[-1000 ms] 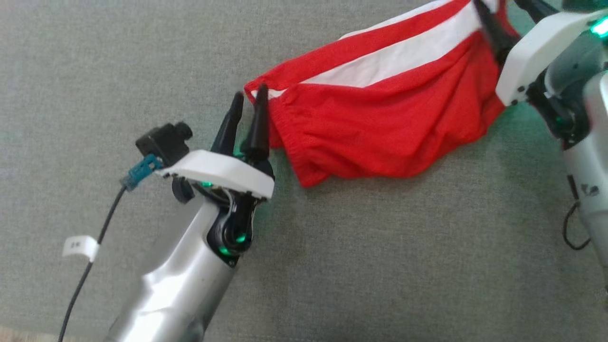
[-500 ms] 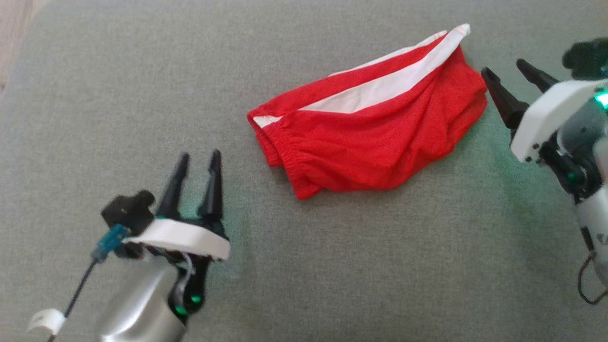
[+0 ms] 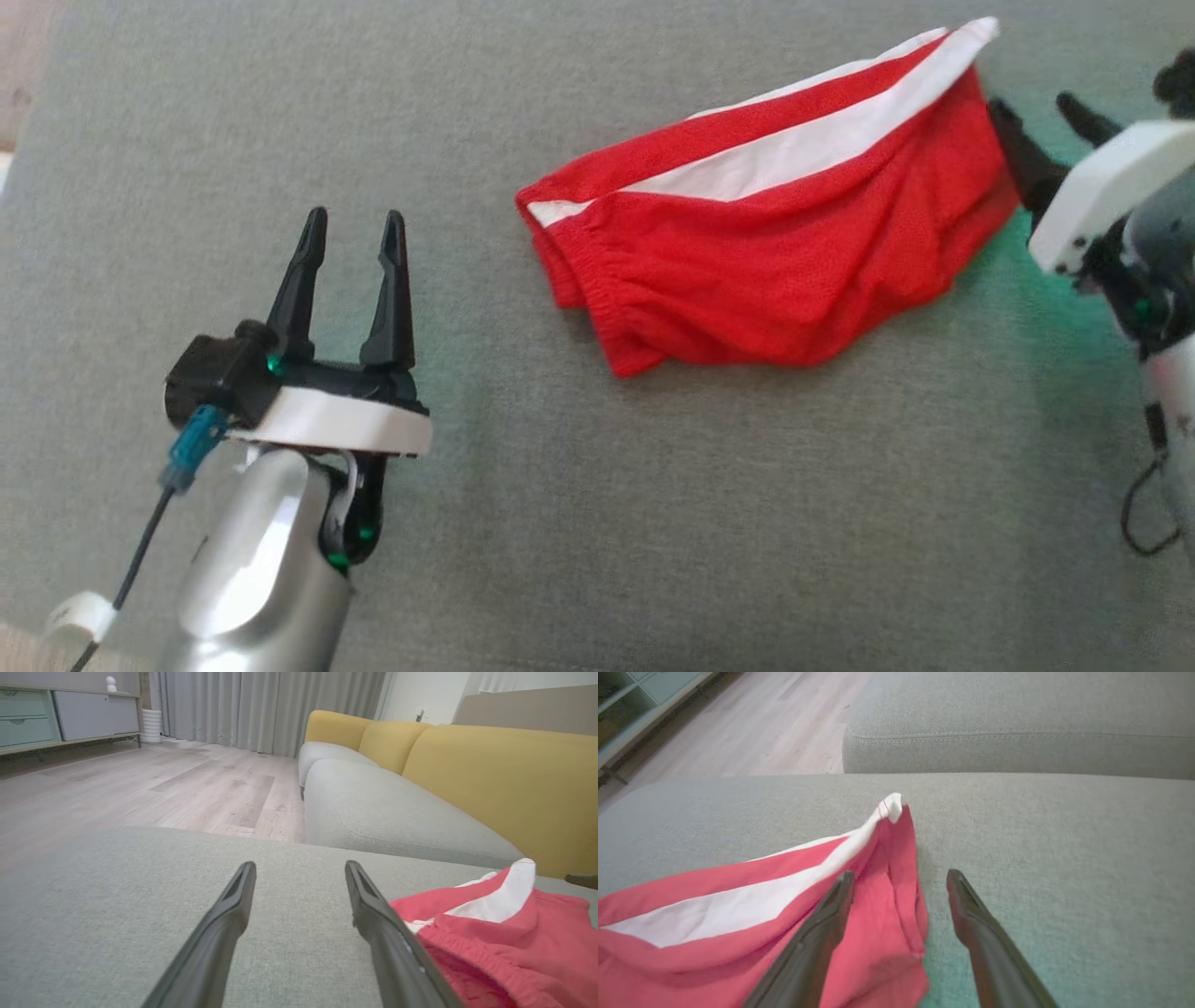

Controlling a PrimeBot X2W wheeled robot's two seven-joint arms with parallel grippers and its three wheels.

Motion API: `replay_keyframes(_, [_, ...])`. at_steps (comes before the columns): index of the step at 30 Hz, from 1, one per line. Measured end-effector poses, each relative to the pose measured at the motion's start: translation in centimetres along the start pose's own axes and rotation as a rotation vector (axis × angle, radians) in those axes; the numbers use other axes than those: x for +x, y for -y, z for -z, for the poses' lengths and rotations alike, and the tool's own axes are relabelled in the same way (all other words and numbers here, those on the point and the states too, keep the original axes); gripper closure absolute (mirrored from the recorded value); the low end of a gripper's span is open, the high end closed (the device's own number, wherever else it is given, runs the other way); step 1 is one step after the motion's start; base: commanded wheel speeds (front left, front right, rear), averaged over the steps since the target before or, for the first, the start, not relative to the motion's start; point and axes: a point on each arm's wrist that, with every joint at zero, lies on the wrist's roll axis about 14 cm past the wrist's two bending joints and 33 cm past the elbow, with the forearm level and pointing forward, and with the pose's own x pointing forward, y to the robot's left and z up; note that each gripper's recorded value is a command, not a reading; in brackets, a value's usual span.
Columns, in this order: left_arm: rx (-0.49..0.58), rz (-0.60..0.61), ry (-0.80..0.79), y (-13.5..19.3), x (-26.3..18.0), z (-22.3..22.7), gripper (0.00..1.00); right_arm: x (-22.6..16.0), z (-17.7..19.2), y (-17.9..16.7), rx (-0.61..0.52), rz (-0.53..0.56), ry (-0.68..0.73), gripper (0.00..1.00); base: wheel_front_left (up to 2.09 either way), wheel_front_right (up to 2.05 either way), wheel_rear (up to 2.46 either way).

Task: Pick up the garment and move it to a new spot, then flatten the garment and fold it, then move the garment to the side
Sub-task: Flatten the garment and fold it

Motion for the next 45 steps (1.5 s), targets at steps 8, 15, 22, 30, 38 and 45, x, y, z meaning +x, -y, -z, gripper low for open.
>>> replay_keyframes(8, [-0.022,-0.065,-0.021,-1.8,-0.3,1.3,0.00,4.0,3.2,0.3,-0.021,0.041,-0.162,0.00,0.00,0.00,0.00])
replay_keyframes(15, [-0.020,-0.090,-0.019,-2.6,-0.5,1.3,0.00,4.7,3.6,-0.8,-0.085,0.032,-0.257,1.00,0.00,0.00,0.00])
replay_keyframes(22, [-0.032,-0.052,0.004,-1.3,0.1,0.7,0.00,2.6,3.9,-0.6,-0.071,0.045,-0.222,1.00,0.00,0.00,0.00])
replay_keyframes(30, [-0.035,0.007,0.008,1.0,-0.2,0.6,0.00,-3.4,0.7,4.5,-0.096,0.204,-0.063,1.00,0.00,0.00,0.00])
replay_keyframes(38, [-0.031,0.057,0.017,2.7,-0.9,0.1,0.00,-9.5,-2.1,7.8,-0.176,0.361,0.032,1.00,0.00,0.00,0.00])
replay_keyframes(45, [-0.036,0.058,0.007,2.5,-1.6,0.3,0.00,-6.9,-1.4,-0.1,-0.244,0.172,0.007,1.00,0.00,0.00,0.00])
